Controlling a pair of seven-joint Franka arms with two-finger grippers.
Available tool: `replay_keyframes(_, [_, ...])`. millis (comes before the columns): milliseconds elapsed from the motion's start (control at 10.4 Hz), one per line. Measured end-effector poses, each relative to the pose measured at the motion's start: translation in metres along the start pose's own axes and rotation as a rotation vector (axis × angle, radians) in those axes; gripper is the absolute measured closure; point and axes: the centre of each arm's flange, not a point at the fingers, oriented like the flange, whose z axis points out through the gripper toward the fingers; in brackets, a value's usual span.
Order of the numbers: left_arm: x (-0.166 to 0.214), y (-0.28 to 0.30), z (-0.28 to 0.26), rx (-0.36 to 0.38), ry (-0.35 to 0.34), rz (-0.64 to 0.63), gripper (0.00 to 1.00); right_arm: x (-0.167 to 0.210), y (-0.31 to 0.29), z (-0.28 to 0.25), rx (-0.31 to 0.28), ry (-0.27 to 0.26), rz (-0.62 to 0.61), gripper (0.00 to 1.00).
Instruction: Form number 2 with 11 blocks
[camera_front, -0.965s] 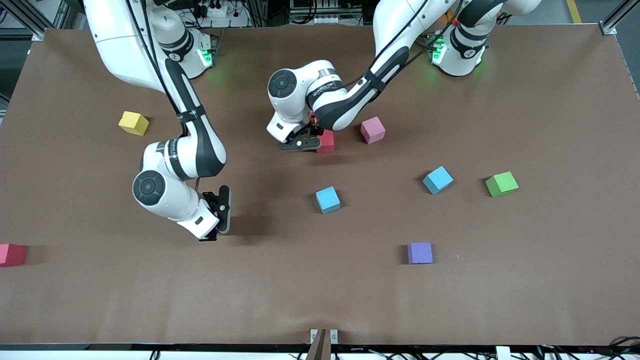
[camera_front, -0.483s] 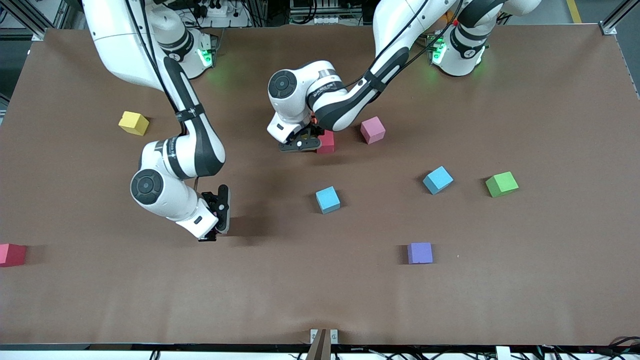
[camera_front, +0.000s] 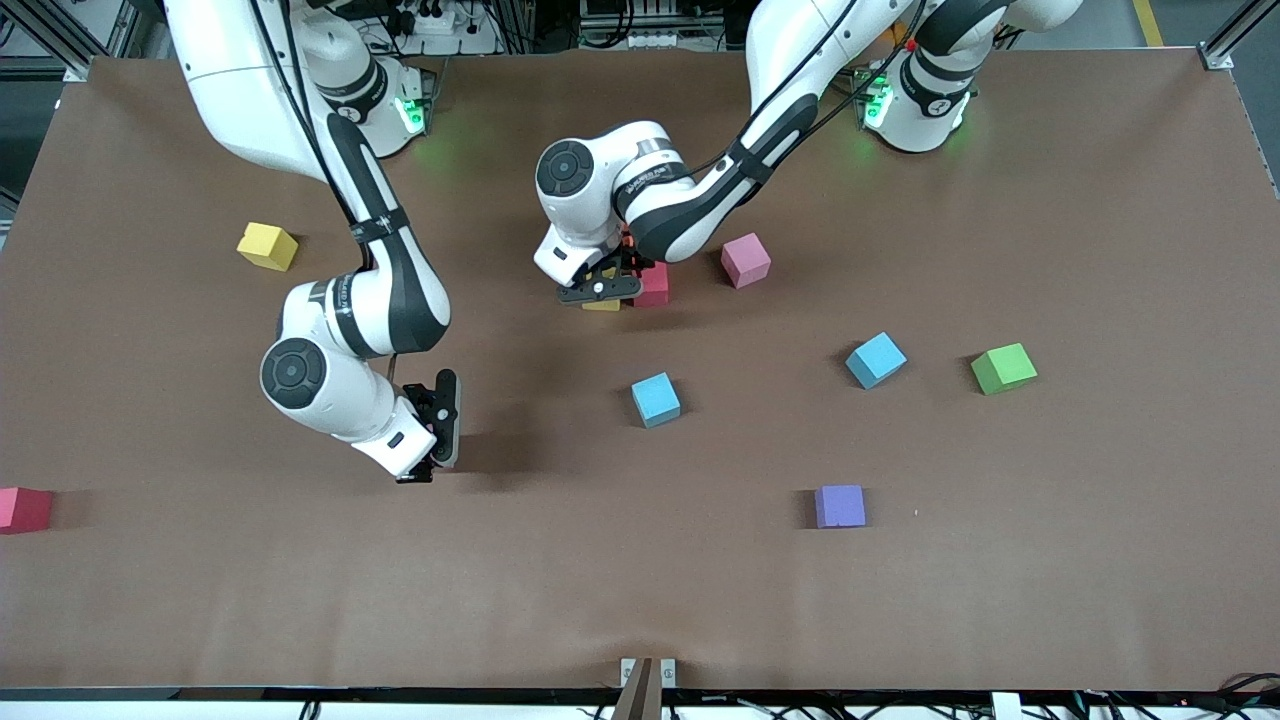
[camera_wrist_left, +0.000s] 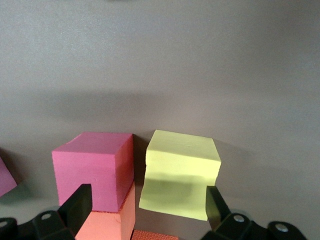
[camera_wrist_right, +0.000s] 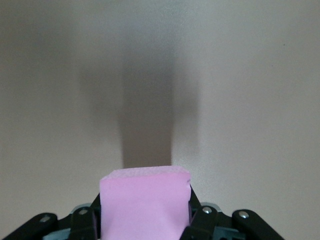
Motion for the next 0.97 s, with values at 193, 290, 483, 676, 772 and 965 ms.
replay_keyframes(193, [0.001, 0.000, 0.000, -0.001, 0.000, -0.008, 0.00, 0.000, 0.000, 0.000, 0.000, 0.000, 0.000, 0.41])
replay_keyframes(290, [0.001, 0.000, -0.001, -0.002, 0.001, -0.018, 0.00, 0.000, 0.000, 0.000, 0.001, 0.000, -0.001, 0.41])
replay_keyframes(483, [0.002, 0.000, -0.006, -0.008, 0.006, -0.045, 0.00, 0.006, -0.002, 0.001, 0.006, 0.003, -0.008, 0.41])
replay_keyframes(676, [0.008, -0.005, -0.021, -0.007, 0.019, -0.075, 0.00, 0.012, -0.008, 0.004, 0.047, 0.003, -0.018, 0.41])
replay_keyframes(772, [0.021, -0.015, -0.032, -0.009, 0.028, -0.106, 0.00, 0.017, -0.010, 0.004, 0.061, 0.003, -0.023, 0.41])
replay_keyframes(965, [0.064, -0.048, -0.058, -0.013, 0.042, -0.185, 0.00, 0.027, -0.014, 0.003, 0.072, 0.005, -0.016, 0.41])
